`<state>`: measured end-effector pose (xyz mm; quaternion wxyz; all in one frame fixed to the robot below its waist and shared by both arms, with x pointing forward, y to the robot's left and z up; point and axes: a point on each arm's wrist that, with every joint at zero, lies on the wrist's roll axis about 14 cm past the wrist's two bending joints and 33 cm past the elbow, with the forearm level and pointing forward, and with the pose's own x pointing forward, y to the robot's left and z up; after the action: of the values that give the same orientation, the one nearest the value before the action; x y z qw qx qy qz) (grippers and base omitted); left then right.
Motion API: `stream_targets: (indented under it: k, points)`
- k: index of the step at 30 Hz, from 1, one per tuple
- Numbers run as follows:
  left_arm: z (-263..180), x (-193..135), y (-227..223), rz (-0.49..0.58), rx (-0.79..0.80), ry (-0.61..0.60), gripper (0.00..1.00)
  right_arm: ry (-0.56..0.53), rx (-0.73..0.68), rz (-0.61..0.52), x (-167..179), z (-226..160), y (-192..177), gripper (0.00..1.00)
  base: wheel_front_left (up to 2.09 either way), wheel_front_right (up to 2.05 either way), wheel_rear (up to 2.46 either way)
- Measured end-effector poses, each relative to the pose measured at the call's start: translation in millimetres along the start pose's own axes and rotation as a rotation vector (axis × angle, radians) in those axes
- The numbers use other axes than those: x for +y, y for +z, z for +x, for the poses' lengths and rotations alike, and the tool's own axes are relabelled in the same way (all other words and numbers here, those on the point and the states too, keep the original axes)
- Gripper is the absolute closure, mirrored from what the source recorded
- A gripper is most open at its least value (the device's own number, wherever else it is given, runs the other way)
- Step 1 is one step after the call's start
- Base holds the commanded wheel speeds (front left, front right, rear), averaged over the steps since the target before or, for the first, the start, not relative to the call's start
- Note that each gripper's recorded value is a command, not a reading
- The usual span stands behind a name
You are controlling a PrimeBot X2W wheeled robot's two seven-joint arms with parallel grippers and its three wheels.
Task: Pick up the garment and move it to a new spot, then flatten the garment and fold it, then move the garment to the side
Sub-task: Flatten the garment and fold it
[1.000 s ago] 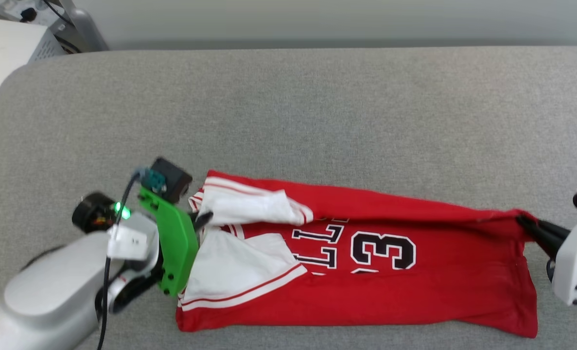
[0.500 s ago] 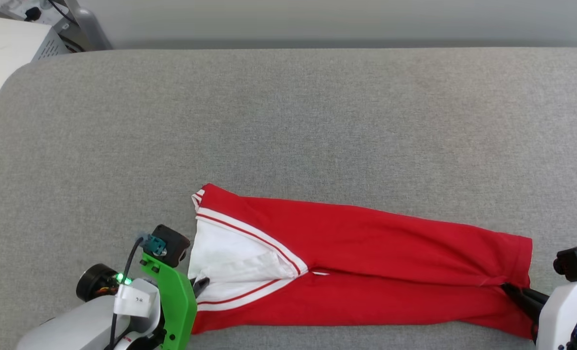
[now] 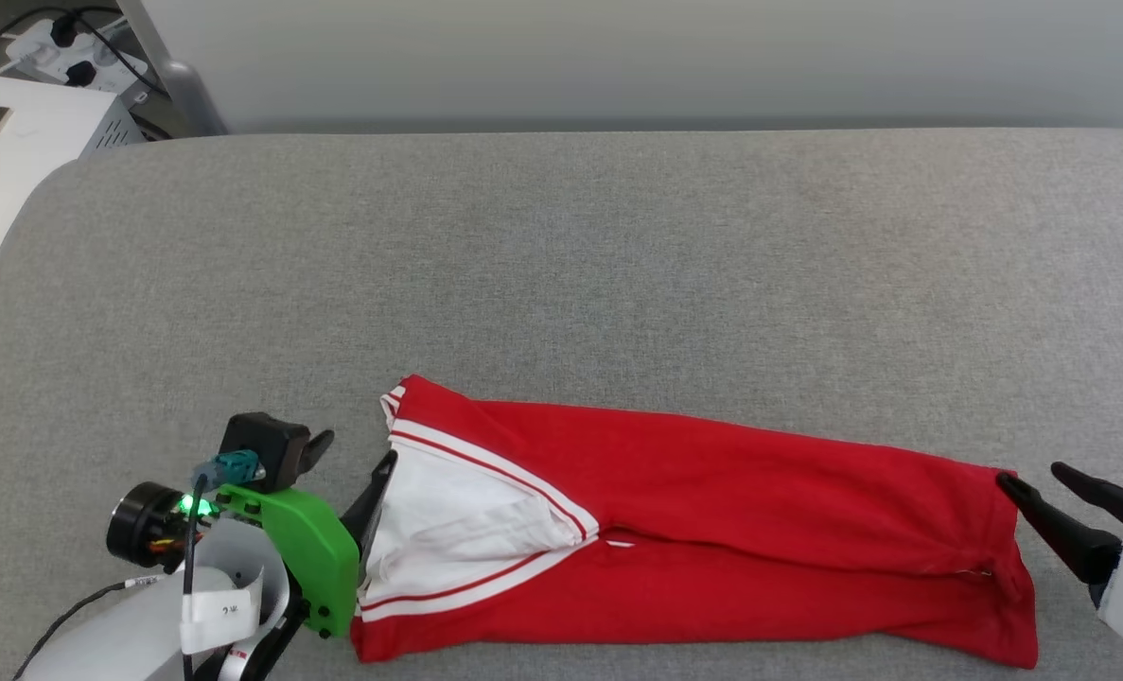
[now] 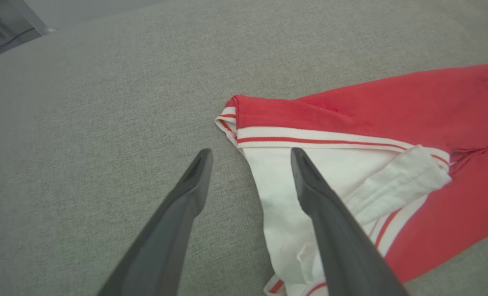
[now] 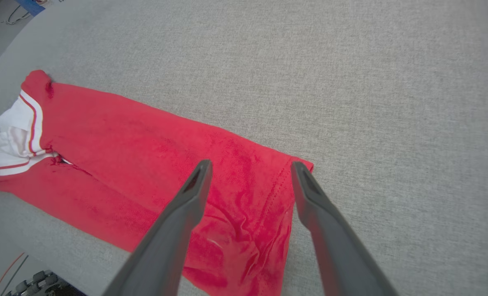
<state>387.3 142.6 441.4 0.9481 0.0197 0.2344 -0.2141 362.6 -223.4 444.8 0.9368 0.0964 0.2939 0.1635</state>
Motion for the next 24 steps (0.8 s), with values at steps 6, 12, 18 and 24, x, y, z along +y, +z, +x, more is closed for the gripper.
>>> stream_targets:
  k: [6,12,18,24]
  points:
    - [-11.0,13.5,35.7,0.017,-0.199,0.111,0.00,-0.016,0.002,0.098,-13.5,-17.7,15.0,0.00,0.00,0.00,0.00]
    - [-13.7,23.5,51.3,0.026,-0.303,0.218,0.00,-0.052,0.140,0.207,-32.3,-18.5,-11.9,0.00,0.00,0.00,0.00]
    - [-22.4,40.9,65.9,0.028,-0.424,0.375,0.00,-0.036,0.257,0.289,-23.9,5.5,-49.2,0.00,0.00,0.00,0.00]
    - [-35.8,52.8,61.3,0.003,-0.468,0.474,0.00,-0.006,0.316,0.302,-10.0,27.2,-65.7,0.00,0.00,0.00,0.00]
